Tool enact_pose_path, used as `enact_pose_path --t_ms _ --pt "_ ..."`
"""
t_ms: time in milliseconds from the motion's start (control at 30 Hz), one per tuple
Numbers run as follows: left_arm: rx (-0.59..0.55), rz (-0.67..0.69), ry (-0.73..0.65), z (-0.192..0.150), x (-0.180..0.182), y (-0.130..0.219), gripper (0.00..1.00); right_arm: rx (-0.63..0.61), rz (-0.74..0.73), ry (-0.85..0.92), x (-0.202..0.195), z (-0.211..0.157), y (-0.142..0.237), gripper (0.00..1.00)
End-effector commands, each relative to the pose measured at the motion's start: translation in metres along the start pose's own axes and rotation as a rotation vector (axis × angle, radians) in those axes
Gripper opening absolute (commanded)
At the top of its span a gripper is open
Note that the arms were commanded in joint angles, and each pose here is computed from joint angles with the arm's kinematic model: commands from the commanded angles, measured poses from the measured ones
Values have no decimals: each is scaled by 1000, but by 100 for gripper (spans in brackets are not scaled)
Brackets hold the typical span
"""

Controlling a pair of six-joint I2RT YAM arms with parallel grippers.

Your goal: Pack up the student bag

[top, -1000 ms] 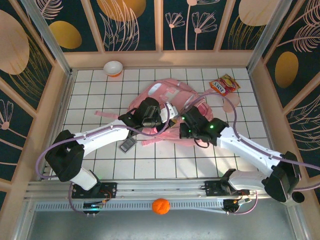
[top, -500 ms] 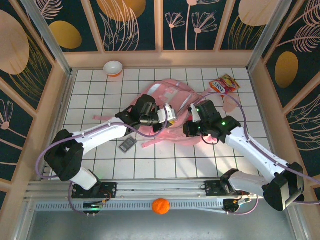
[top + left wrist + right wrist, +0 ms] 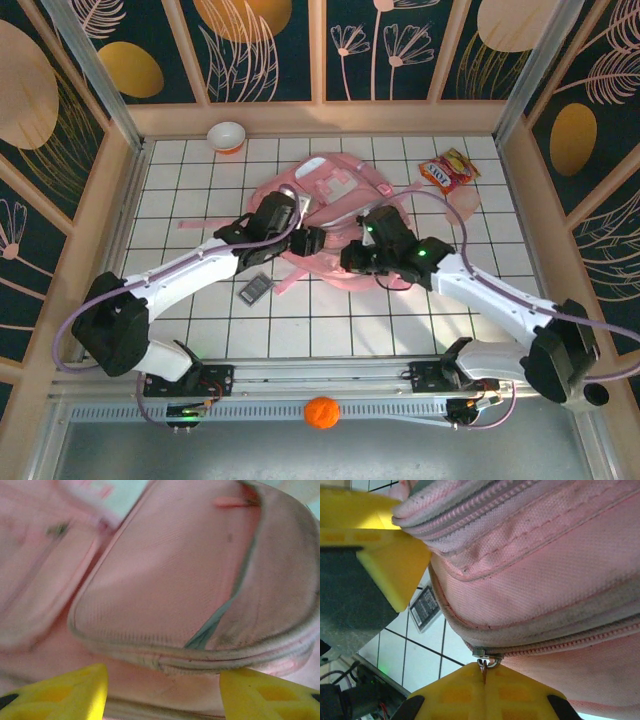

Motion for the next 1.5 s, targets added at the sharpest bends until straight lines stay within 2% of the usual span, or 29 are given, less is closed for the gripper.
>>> enact_pose_path --t_ms 0,133,267,500,867,1100,1133,1200,1333,1467 --pt "-40 238 435 -10 49 -4 57 -11 24 -64 16 5 -11 0" --pt "26 127 640 -30 54 -5 56 5 19 -58 25 7 -24 0" --pt "15 -35 840 -45 58 4 56 13 34 -60 30 6 -31 0" --pt "-43 -223 990 -39 48 30 62 36 47 -63 33 2 -38 0" --pt "44 -156 1157 -66 47 26 59 30 84 -48 41 5 -43 0" --pt "70 -228 1155 -60 29 11 58 32 113 -35 48 3 -45 0" --pt "74 -226 1153 -58 27 7 56 36 122 -27 49 2 -45 0" --pt "67 -213 1137 -55 25 2 43 45 131 -13 51 2 -45 0" --pt "32 -106 1136 -59 36 -1 3 93 49 15 44 -3 -39 0" --pt "-25 -19 1112 -62 54 5 0 176 -69 30 23 -7 -31 0"
Point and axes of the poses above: each hand's point on the last joint's axis, 136 mm out from that joint toward the fingers, its own y axis back along the fingers, its own x axis along the line the jaws close on, z = x × y, the point moved 10 cm from there along y, back along the fingers, and after that the axes turned 14 degrees about y, right-handed, at the moved point
